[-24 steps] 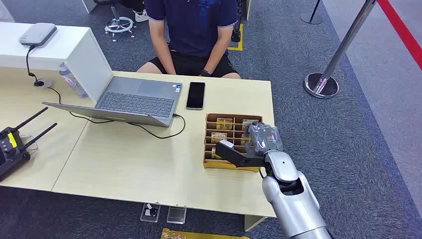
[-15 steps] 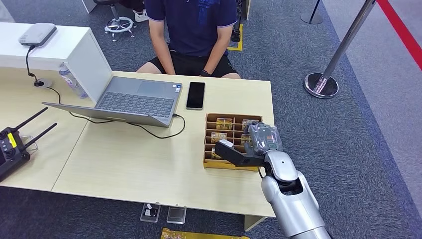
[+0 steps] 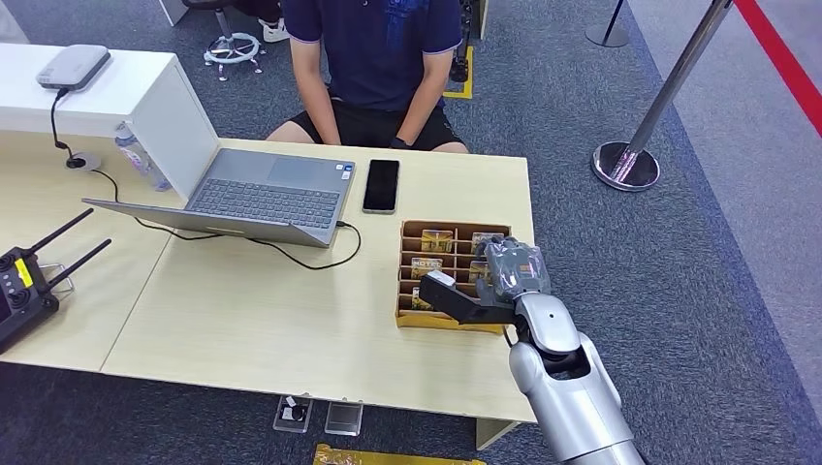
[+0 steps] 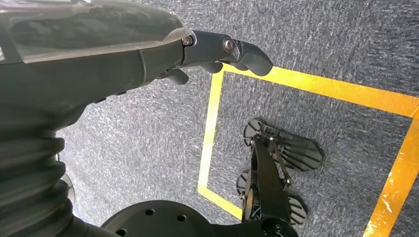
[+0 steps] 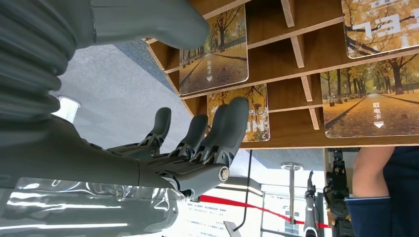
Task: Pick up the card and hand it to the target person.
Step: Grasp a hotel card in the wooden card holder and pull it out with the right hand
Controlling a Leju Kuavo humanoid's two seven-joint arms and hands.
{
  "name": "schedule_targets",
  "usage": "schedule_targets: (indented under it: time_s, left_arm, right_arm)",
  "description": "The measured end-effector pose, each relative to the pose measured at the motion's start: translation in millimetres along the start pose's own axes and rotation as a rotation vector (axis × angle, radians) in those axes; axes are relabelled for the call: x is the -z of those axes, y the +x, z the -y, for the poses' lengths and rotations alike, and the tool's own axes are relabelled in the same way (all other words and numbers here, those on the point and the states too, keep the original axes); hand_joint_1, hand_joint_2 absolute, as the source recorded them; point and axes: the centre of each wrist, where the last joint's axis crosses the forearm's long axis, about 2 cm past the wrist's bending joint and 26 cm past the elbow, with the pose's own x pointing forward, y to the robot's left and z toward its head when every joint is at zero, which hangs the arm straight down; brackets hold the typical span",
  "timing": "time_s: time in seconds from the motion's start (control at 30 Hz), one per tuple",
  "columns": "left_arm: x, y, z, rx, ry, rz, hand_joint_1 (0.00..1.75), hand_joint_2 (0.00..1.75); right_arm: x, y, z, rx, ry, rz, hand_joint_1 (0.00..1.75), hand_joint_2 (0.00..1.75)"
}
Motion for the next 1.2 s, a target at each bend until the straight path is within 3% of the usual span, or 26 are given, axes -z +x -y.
schedule_targets:
  time_s: [0.27,0.43,0.83,1.07,1.13,1.2]
  left_arm:
    - [0.0,0.3,-0.8,0.000,0.001,0.001,0.00,1.75]
    - [0.0,0.3,-0.9,0.000,0.002,0.001,0.00,1.75]
    - [0.0,0.4,-1.3,0.000,0.002,0.000,0.00,1.75]
    - [0.0,0.8,-2.5,0.000,0.004,-0.002,0.00,1.75]
    - [0.0,0.8,-2.6,0.000,0.004,-0.002,0.00,1.75]
    - [0.0,0.8,-2.7,0.000,0.003,-0.002,0.00,1.75]
  right_arm:
    - [0.0,0.0,0.0,0.002,0.000,0.000,0.82,1.75]
    - [0.0,0.0,0.0,0.002,0.001,0.000,1.03,1.75]
    - [0.3,0.2,0.8,0.006,-0.001,-0.001,0.91,1.75]
    - [0.3,0.3,0.8,0.006,-0.001,-0.004,0.94,1.75]
    - [0.3,0.3,0.8,0.006,-0.001,-0.005,0.99,1.75]
    - [0.3,0.3,1.0,0.006,-0.001,-0.005,1.15,1.75]
